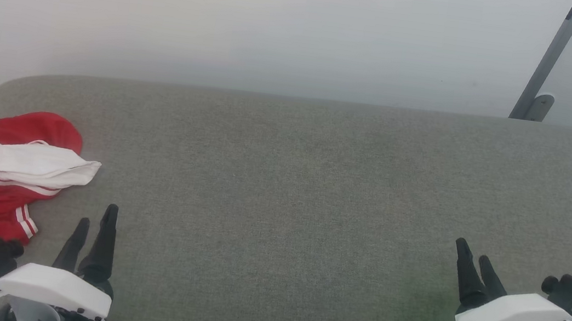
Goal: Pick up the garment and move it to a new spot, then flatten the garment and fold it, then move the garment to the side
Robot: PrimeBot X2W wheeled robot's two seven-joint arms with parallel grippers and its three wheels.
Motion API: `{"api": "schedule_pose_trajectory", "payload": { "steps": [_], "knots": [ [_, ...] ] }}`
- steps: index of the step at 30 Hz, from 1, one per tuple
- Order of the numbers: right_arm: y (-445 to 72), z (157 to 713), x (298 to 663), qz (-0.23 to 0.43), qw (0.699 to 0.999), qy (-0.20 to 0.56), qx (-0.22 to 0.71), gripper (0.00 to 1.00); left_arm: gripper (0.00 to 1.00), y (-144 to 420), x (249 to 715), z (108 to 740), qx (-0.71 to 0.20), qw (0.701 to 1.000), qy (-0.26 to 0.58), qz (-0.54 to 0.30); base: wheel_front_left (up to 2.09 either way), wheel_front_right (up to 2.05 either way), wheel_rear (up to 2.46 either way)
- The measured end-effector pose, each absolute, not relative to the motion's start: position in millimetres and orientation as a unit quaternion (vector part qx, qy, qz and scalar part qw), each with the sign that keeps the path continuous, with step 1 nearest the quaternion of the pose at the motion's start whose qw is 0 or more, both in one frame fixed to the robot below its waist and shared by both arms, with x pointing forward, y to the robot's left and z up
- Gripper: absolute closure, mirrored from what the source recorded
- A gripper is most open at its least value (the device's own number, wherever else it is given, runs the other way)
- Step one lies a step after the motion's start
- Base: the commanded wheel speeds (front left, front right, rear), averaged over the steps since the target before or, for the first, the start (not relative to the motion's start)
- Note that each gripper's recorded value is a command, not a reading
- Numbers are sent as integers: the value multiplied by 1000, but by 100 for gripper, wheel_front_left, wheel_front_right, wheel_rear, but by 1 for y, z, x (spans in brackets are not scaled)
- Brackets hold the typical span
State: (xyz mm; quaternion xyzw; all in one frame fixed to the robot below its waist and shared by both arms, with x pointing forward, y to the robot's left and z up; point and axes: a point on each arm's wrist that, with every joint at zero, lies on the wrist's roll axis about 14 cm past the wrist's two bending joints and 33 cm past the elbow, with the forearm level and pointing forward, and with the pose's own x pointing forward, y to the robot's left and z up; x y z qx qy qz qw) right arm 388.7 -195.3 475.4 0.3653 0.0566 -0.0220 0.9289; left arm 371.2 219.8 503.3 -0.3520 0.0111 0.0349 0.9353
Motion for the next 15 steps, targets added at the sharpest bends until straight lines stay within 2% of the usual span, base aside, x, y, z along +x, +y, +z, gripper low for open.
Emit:
{"api": "schedule_pose_trajectory", "payload": {
  "steps": [7, 15],
  "knots": [
    [-195, 480, 389, -17, 946, 53, 319, 0, 0, 225, 371, 509, -290, 957, 0, 31, 0, 0, 0],
    [-196, 486, 390, -13, 959, 46, 278, 0, 0, 227, 371, 517, -255, 967, -20, 24, 0, 0, 0]
  ]
}}
